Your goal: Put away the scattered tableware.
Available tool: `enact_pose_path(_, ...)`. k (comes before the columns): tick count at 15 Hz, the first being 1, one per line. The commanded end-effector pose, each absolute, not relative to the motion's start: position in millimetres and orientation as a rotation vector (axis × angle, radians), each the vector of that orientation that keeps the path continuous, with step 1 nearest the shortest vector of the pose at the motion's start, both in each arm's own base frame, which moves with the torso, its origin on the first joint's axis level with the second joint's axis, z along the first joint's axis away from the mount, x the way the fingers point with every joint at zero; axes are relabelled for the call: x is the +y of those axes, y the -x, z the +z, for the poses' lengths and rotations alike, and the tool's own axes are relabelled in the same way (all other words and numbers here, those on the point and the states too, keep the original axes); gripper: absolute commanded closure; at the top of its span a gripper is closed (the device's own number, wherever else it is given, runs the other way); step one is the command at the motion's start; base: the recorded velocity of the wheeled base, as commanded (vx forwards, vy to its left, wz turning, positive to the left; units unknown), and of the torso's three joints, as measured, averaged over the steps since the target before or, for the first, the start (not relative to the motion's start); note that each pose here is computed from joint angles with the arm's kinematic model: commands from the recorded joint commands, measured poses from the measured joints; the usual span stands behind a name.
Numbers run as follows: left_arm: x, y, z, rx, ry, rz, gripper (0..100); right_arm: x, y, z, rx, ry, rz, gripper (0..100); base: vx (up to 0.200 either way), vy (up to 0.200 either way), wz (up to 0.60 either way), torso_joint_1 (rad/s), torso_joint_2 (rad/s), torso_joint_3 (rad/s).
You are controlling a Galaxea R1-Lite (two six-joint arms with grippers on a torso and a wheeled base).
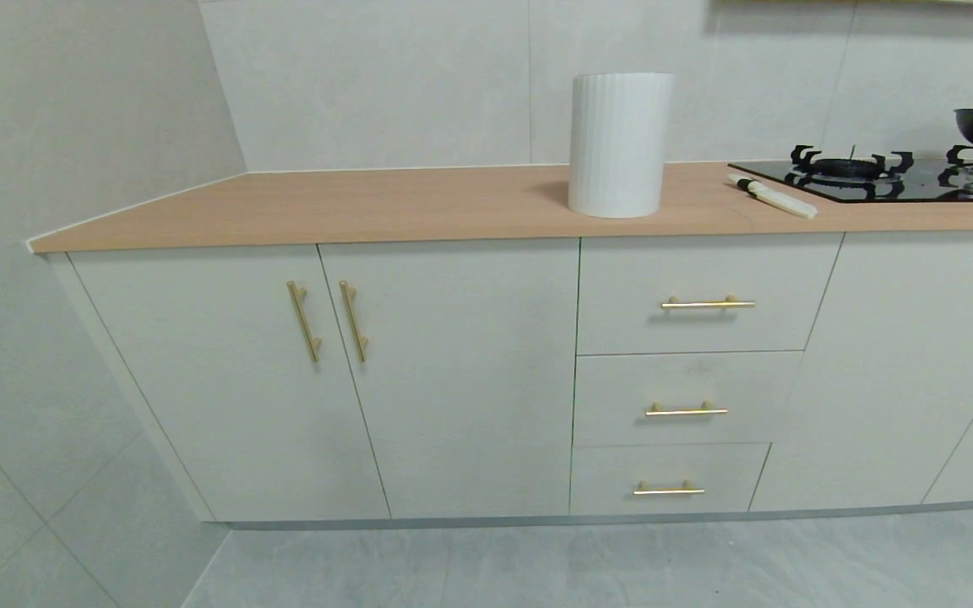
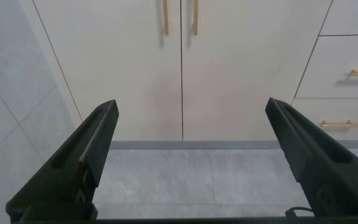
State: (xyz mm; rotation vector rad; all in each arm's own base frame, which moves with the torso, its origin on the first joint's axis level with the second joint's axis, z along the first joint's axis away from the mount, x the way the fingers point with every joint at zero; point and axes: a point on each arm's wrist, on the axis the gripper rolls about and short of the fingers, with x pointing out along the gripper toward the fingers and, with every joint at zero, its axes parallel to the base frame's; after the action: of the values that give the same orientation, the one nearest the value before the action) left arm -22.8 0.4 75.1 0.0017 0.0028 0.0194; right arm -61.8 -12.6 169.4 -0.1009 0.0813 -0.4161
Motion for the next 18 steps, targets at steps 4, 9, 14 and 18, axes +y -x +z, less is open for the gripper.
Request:
enact_pose_path(4,0,23,75,0.003,-0.002,0.020,0,-9,84,152,0.002,0.016,-0.405,0,0.000,0.000,0.00,0.000,0.00,0.000)
enact_pose_path(9,0,23,75,0.003,-0.002,0.020,0,-4,48,120,-0.026,-0.060,-0.151,0,0.000,0.000,0.00,0.000,0.00,0.000)
enact_pose_path(14,0,23,75,0.003,-0.002,0.020,0,-2,26,85,-0.025,-0.012,-0.061,0,0.000,0.000,0.00,0.000,0.00,0.000)
enact_pose_path(18,0,23,75,0.003,-0.002,0.020,0,0,23,78,-0.011,-0.012,0.003,0,0.000,0.000,0.00,0.000,0.00,0.000)
